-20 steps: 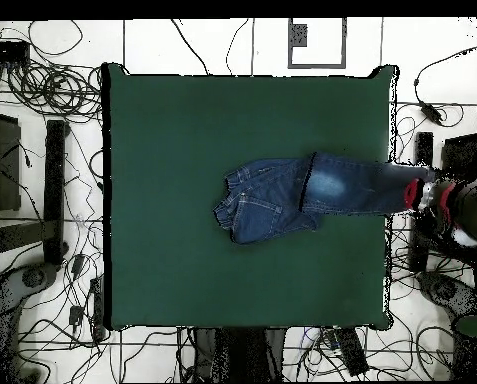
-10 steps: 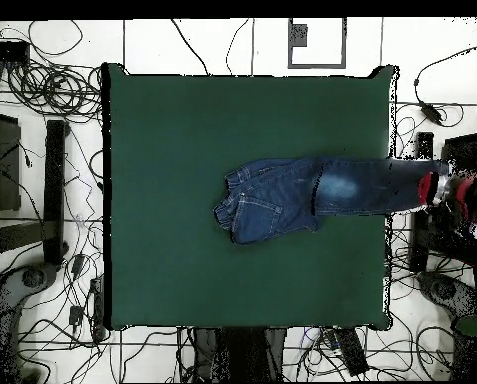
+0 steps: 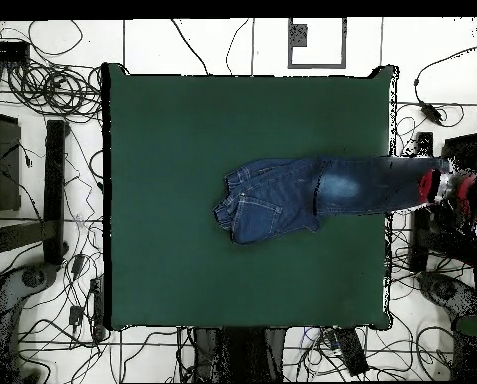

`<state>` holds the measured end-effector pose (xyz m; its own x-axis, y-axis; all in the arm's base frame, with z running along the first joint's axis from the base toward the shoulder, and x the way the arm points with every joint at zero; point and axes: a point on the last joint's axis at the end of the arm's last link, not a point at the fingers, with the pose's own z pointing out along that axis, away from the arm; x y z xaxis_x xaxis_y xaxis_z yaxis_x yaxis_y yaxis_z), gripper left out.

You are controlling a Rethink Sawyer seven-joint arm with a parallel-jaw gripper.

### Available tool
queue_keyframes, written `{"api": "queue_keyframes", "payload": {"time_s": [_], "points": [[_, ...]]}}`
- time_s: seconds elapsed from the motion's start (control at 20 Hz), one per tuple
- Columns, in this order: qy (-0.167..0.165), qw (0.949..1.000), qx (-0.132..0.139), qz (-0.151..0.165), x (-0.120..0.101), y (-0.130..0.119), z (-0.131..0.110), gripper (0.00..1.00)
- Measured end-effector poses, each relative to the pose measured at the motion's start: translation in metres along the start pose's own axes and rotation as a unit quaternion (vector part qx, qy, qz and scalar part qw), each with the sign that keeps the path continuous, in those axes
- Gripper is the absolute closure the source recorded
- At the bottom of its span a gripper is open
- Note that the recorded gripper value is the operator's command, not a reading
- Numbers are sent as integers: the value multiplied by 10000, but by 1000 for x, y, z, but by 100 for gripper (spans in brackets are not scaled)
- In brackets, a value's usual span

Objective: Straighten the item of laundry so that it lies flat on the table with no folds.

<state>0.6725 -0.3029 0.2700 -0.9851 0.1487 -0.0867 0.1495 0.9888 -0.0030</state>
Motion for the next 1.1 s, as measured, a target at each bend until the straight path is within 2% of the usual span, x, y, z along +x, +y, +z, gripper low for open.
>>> {"api": "queue_keyframes", "payload": {"time_s": [0.3,0.6,0.65,0.8,0.85,1.1], "points": [[15,10000,-15,-89,-1,2,3,100],[84,9988,13,-482,-7,2,1,100],[142,9974,-11,-706,-12,4,2,100],[204,9951,-31,-963,-18,6,1,100],[276,9921,-61,-1225,-23,8,1,100],[385,9841,-141,-1731,-34,13,0,100]]}}
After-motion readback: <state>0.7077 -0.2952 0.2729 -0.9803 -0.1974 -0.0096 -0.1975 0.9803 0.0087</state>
